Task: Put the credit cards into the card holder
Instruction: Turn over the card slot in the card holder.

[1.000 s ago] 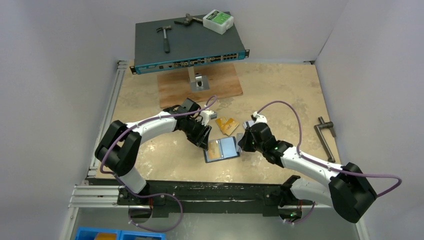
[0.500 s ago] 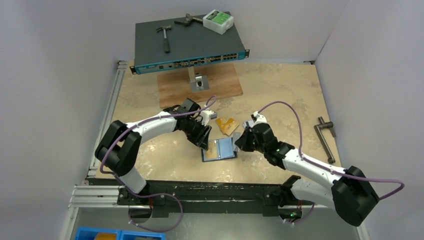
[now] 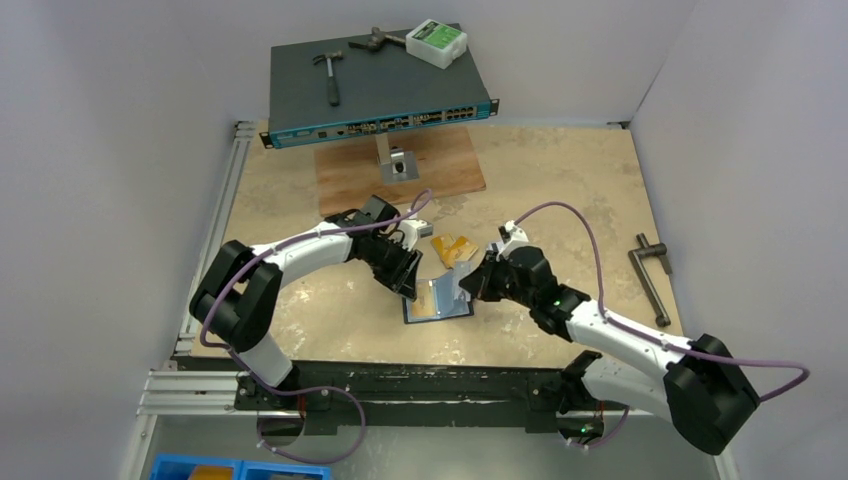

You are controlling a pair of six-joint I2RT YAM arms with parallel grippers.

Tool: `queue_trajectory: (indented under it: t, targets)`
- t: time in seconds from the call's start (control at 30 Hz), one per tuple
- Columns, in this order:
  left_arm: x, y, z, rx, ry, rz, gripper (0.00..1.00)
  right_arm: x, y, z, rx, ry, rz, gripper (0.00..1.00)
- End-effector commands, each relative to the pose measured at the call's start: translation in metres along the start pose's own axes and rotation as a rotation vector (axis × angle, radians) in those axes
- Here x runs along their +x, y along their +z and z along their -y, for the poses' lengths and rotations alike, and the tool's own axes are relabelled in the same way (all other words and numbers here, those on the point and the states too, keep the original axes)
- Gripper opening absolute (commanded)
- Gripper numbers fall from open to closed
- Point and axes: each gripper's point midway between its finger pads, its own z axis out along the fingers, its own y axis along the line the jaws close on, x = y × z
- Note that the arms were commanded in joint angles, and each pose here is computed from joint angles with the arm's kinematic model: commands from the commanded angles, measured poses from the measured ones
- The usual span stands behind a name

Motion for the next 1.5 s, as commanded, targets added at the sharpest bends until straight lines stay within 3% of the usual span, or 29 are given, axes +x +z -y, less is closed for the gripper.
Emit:
queue_trajectory:
  t: [0.0,0.53,0.7,0.83,1.03,1.1,1.27,1.47]
  targets:
    - [-0.022,-0.014,0.01,0.056,0.007,0.058,0.4,-0.007,0.006,-0.019,-0.09,0.008,0.014,0.0]
    - [-0.029,-0.035,-0.005,0.044,-0.016,0.106,0.4,0.026,0.032,-0.032,-0.207,0.045,-0.103,0.0]
    - [-0.031,-0.046,-0.007,0.018,0.096,0.12,0.41,0.041,0.046,-0.026,-0.197,0.051,-0.164,0.0]
    - [-0.026,-0.055,-0.014,-0.053,0.279,0.103,0.41,0.045,0.052,-0.019,-0.164,0.041,-0.181,0.0]
    - [-0.005,-0.074,-0.018,-0.176,0.684,-0.022,0.41,0.037,0.055,-0.027,-0.173,0.017,-0.201,0.0]
    - [0.0,-0.081,-0.012,-0.169,0.908,-0.049,0.41,0.034,0.056,-0.028,-0.176,0.011,-0.201,0.0]
    - [-0.006,-0.069,0.011,-0.146,1.345,0.088,0.44,0.033,0.058,-0.019,-0.172,0.05,-0.202,0.0]
    - [-0.017,-0.028,0.03,-0.1,1.637,0.186,0.45,0.037,0.055,-0.006,-0.156,0.087,-0.211,0.0]
